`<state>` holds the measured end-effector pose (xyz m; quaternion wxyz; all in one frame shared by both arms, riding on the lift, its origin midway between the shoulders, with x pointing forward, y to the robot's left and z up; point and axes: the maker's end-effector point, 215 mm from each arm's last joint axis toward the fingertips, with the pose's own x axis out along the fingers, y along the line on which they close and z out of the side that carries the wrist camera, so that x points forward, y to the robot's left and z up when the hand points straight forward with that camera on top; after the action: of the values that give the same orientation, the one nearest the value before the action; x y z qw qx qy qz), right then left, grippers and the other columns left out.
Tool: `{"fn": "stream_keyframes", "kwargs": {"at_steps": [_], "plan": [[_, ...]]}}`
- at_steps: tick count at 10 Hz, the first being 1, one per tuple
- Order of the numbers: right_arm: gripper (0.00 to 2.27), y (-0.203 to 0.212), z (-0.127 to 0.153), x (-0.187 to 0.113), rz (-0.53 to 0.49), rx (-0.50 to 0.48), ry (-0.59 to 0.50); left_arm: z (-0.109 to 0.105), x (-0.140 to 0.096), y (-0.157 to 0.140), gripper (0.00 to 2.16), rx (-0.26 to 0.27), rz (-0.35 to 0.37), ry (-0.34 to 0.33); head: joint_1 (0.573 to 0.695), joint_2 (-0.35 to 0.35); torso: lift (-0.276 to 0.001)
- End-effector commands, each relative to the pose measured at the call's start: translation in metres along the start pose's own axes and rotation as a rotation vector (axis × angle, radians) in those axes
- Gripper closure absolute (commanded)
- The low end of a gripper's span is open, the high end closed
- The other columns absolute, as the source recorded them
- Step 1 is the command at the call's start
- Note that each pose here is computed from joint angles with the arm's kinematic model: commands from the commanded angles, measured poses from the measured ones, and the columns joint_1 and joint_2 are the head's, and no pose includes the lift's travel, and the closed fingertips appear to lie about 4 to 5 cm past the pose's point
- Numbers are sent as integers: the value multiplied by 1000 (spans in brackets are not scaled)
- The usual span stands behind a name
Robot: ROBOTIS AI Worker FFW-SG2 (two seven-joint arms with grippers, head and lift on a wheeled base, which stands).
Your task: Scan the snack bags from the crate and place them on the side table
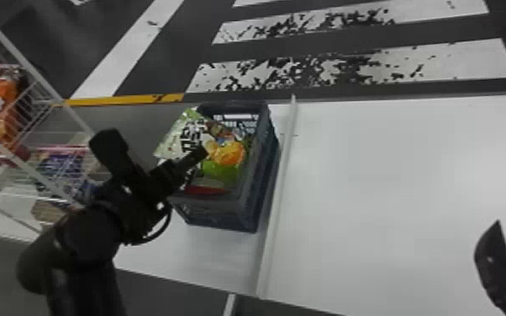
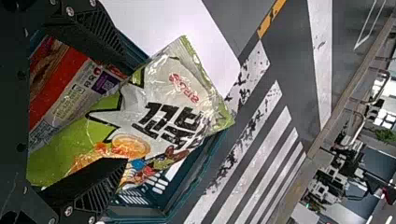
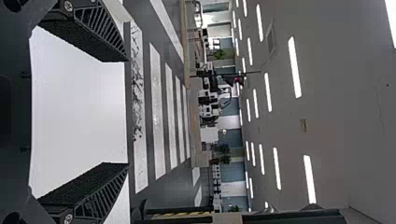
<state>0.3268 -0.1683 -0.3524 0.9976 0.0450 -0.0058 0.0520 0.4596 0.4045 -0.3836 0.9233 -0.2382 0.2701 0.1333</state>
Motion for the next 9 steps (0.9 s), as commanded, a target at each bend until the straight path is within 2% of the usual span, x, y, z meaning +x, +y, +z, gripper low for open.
{"fn": "stream_keyframes", "kwargs": {"at_steps": [1, 4, 6, 7, 8, 9], "plan": [[76, 0, 0, 0, 2, 0, 1, -4, 8, -5, 144, -3, -4, 14, 695, 332, -94], [76, 0, 2, 3, 3, -3, -7, -9, 19, 0, 194, -10, 13, 32, 695, 322, -94], [76, -1, -1, 6, 3, -5, -3, -11, 22, 3, 390, -8, 21, 39, 695, 323, -94], [76, -1, -1, 8, 3, -5, -3, -12, 22, 5, 731, -2, 18, 40, 695, 323, -94], [76, -1, -3, 9, 4, -6, -3, -15, 21, 4, 1237, 0, 1, 42, 695, 322, -94], [76, -1, -5, 11, 4, -6, 3, -15, 20, 11, 1986, 2, 25, 41, 695, 320, -94]]}}
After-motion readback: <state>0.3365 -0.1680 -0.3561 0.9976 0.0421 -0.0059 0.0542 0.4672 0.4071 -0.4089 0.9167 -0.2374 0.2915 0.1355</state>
